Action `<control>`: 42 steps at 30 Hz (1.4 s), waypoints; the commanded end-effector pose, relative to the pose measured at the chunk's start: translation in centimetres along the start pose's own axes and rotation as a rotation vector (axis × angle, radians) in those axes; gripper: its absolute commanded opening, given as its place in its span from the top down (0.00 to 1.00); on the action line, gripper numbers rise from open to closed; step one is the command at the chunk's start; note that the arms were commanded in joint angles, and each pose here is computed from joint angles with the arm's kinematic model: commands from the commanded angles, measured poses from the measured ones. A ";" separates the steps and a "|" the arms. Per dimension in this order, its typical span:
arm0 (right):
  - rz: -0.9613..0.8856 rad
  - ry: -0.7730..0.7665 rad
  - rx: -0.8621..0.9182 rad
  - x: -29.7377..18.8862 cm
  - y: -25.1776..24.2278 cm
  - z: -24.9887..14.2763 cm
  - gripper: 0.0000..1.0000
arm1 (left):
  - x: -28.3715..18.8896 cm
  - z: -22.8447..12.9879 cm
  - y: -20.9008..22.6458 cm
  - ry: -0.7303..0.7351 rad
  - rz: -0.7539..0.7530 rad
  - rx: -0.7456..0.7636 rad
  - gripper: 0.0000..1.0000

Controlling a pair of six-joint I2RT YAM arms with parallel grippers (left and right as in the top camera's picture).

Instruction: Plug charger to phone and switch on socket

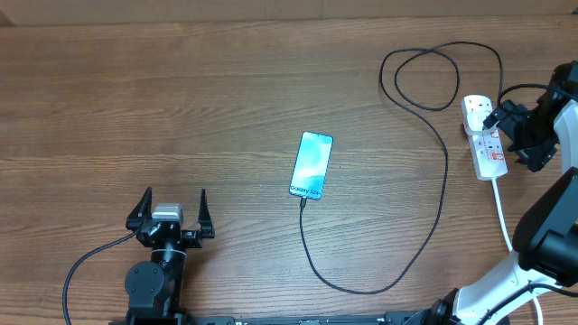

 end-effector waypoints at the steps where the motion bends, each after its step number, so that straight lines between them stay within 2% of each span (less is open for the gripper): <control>1: 0.010 -0.030 -0.010 -0.9 0.2 0.4 0.00 | 0.0 0.1 -0.1 -0.008 -0.005 0.015 0.01; 16: 0.023 -0.063 -0.012 -1.4 0.4 0.8 0.00 | 0.0 0.1 -0.1 -0.008 -0.005 0.015 0.00; 25: 0.095 -0.255 -0.023 -9.3 0.8 0.7 0.00 | 0.0 0.1 -0.1 -0.008 -0.005 0.015 0.00; 32: 0.178 -0.444 -0.062 -17.2 1.7 -1.4 0.00 | 0.0 0.1 -0.1 -0.008 -0.005 0.015 0.01; 38: 0.229 -0.508 -0.120 -20.0 3.2 -3.3 0.00 | 0.0 0.1 -0.1 -0.008 -0.005 0.015 0.01; 42: 0.151 -0.536 -0.148 -20.2 3.0 -3.6 0.00 | 0.0 0.1 -0.1 -0.008 -0.005 0.015 0.00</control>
Point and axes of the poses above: each gripper's point midway between its finger pads, its own x axis out along the fingers, its own y axis along the line the jaws close on, z = x × y, the point moved 5 cm from there along -x, back along the fingers, and after that the axes turned 1 degree about -x, right-handed, at the moved point
